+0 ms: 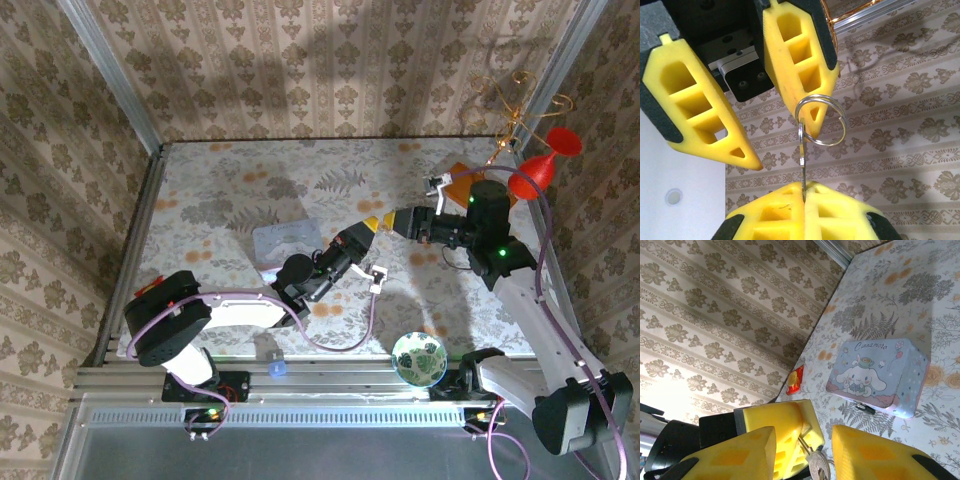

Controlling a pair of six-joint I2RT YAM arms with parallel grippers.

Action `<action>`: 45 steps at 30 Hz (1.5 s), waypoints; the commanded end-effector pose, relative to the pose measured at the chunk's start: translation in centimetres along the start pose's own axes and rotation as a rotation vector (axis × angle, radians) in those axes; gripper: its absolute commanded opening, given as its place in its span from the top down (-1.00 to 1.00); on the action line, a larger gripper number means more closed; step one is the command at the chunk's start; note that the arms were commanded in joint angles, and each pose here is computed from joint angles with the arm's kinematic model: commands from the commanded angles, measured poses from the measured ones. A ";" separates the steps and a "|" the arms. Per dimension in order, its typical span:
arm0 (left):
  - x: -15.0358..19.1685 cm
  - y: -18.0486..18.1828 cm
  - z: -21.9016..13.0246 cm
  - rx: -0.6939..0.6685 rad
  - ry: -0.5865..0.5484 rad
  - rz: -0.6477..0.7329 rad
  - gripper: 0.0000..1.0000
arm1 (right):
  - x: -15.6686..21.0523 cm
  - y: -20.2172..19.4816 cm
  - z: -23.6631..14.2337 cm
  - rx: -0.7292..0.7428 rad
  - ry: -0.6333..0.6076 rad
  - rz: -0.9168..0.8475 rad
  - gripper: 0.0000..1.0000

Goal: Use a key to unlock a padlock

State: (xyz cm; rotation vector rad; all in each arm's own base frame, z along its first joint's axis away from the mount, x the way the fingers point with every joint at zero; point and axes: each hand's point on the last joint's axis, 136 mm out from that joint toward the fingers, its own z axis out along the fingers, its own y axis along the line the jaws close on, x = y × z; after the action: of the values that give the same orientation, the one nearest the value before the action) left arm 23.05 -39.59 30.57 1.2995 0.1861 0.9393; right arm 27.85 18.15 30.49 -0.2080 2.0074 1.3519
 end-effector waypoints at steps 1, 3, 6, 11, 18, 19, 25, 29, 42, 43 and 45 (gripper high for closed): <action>1.1 2.3 -0.3 -0.059 0.032 -0.046 1.00 | 0.6 -0.2 0.1 -0.020 0.023 0.006 0.28; 1.3 2.5 -0.3 -0.063 0.037 -0.055 1.00 | 0.8 -0.3 0.3 -0.022 0.031 0.010 0.29; 1.4 2.5 -0.2 -0.062 0.042 -0.060 1.00 | 0.9 -0.3 0.3 -0.027 0.038 0.013 0.35; 1.9 2.2 -0.1 -0.052 0.059 -0.061 1.00 | 1.2 0.0 0.3 -0.042 0.045 0.008 0.41; 2.3 2.0 0.2 -0.048 0.072 -0.070 1.00 | 1.5 0.6 0.5 -0.069 0.058 -0.005 0.46; 2.4 1.9 0.2 -0.047 0.075 -0.071 1.00 | 1.5 0.7 0.5 -0.071 0.059 -0.006 0.46; 2.7 1.7 0.3 -0.041 0.086 -0.074 1.00 | 1.6 0.9 0.7 -0.085 0.063 -0.011 0.49; 2.8 1.7 0.4 -0.041 0.089 -0.079 1.00 | 1.7 0.8 0.9 -0.088 0.069 -0.009 0.56; 2.7 1.7 0.3 -0.043 0.085 -0.080 1.00 | 1.6 1.2 1.4 -0.116 0.071 -0.006 0.71; 2.8 1.8 0.3 -0.044 0.087 -0.081 1.00 | 1.6 1.1 1.3 -0.112 0.070 -0.005 0.72; 2.8 1.8 0.3 -0.043 0.091 -0.084 1.00 | 1.7 1.0 1.4 -0.107 0.071 -0.001 0.74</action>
State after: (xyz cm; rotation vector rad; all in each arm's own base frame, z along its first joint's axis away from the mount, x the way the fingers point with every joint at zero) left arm 24.09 -38.49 31.27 1.2665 0.2630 0.9329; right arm 27.37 19.65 29.68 -0.2680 2.0075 1.4366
